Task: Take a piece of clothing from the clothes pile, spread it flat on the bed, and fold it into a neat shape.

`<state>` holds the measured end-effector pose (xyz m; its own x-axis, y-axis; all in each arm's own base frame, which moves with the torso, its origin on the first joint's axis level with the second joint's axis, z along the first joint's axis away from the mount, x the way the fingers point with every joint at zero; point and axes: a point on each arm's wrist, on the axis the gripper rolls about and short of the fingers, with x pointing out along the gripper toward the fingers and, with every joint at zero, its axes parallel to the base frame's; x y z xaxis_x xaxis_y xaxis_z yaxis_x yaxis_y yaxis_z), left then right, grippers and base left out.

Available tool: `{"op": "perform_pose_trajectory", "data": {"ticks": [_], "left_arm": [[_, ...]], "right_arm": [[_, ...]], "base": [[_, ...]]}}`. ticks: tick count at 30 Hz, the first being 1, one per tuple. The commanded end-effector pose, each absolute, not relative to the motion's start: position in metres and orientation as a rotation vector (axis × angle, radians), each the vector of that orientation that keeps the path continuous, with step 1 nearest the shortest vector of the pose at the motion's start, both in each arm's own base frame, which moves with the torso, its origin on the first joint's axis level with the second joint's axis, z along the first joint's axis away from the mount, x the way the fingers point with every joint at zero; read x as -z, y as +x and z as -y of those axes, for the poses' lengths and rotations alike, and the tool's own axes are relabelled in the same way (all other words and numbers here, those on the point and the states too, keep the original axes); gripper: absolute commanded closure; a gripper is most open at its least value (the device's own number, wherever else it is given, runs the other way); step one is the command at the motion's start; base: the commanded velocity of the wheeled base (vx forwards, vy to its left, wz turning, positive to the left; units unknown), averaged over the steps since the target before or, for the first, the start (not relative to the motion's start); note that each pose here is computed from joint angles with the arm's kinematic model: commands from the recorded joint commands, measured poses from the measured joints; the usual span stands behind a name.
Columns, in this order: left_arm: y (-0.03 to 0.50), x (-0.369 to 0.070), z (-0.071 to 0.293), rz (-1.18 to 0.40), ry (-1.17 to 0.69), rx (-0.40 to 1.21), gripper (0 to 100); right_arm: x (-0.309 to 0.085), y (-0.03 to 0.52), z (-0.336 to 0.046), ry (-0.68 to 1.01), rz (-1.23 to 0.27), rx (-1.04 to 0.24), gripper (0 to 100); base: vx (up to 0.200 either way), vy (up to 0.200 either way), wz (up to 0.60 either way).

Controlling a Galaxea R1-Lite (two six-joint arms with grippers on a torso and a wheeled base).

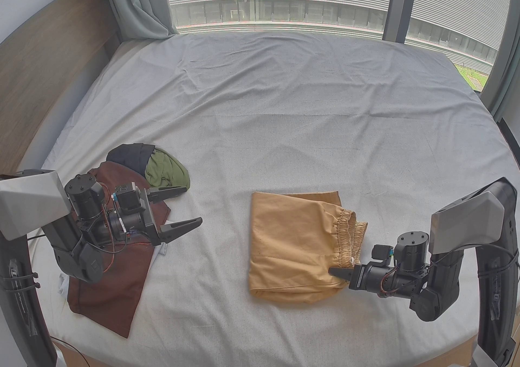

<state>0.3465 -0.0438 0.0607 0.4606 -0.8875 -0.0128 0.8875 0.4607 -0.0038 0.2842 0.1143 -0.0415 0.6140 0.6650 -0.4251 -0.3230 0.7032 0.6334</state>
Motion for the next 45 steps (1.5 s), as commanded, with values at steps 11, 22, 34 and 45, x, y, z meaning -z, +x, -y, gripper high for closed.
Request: {"op": "perform_pose_trajectory", "data": {"ticks": [11,22,34,45], "left_arm": [[0.345,-0.061,0.044,-0.017,0.001,1.094,0],[0.344,-0.062,0.044,-0.016,0.001,1.094,0],[0.343,-0.067,0.045,-0.002,0.009,1.095,0],[0.337,-0.076,0.047,0.016,0.017,1.103,0]], "right_arm": [[-0.018,0.283,-0.134,0.528,-0.517,-0.732,100],[-0.035,0.282,-0.137,0.527,-0.459,-0.763,100],[-0.050,0.278,-0.146,0.549,-0.427,-0.806,100],[-0.054,0.279,-0.146,0.553,-0.413,-0.809,100]], "base": [[0.000,0.000,0.00],[0.000,0.000,0.00],[0.000,0.000,0.00],[0.000,0.000,0.00]]}}
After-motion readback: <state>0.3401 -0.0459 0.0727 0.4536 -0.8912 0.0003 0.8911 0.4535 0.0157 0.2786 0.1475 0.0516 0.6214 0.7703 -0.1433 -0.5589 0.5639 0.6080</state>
